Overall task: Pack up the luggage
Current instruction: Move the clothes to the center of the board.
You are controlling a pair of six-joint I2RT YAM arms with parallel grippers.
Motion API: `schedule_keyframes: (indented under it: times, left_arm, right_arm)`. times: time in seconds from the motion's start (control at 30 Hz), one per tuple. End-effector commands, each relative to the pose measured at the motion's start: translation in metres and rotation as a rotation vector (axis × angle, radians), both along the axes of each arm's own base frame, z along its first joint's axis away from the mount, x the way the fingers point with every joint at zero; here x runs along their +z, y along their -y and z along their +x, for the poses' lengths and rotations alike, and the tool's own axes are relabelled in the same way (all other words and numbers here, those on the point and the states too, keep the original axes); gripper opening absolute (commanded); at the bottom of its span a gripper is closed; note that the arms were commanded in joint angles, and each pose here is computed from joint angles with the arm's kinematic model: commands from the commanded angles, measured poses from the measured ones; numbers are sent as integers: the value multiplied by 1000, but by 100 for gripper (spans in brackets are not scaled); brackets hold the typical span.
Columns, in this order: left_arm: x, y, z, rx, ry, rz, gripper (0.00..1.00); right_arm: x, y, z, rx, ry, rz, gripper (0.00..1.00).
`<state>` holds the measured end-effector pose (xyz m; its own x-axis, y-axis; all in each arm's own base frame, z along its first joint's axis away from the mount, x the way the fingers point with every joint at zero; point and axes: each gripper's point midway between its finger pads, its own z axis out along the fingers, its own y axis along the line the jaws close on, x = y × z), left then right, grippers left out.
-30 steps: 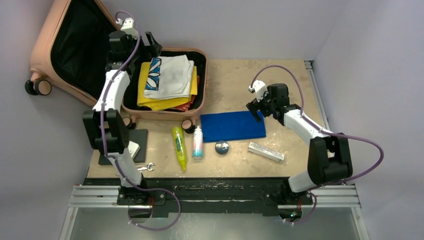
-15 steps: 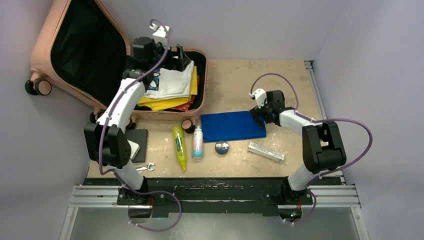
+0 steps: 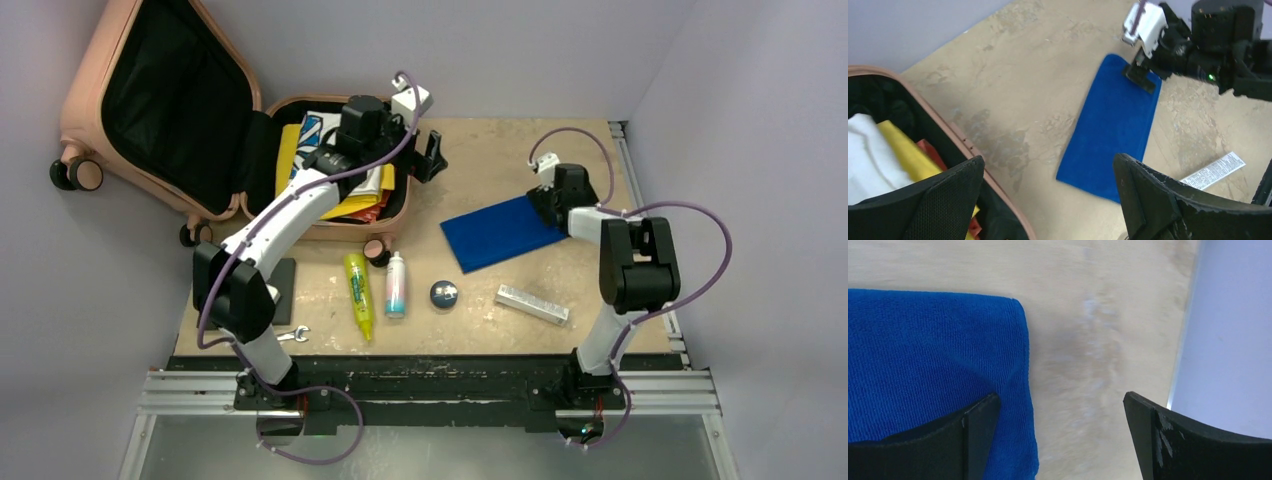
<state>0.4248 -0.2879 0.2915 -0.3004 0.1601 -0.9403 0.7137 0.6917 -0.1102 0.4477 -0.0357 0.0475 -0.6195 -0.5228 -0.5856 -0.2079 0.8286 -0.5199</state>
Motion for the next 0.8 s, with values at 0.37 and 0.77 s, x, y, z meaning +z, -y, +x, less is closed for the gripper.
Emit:
schedule_keyframes:
  times: [0.37,0.77]
  left_arm:
    - [-25,54,30,15,-165,-41,99]
    - [-63,76,27,19,-327,-127,99]
  right_arm:
    - [-3,127,23,-361,-87,-165,99]
    - [150,52,12,1,172,-105,99]
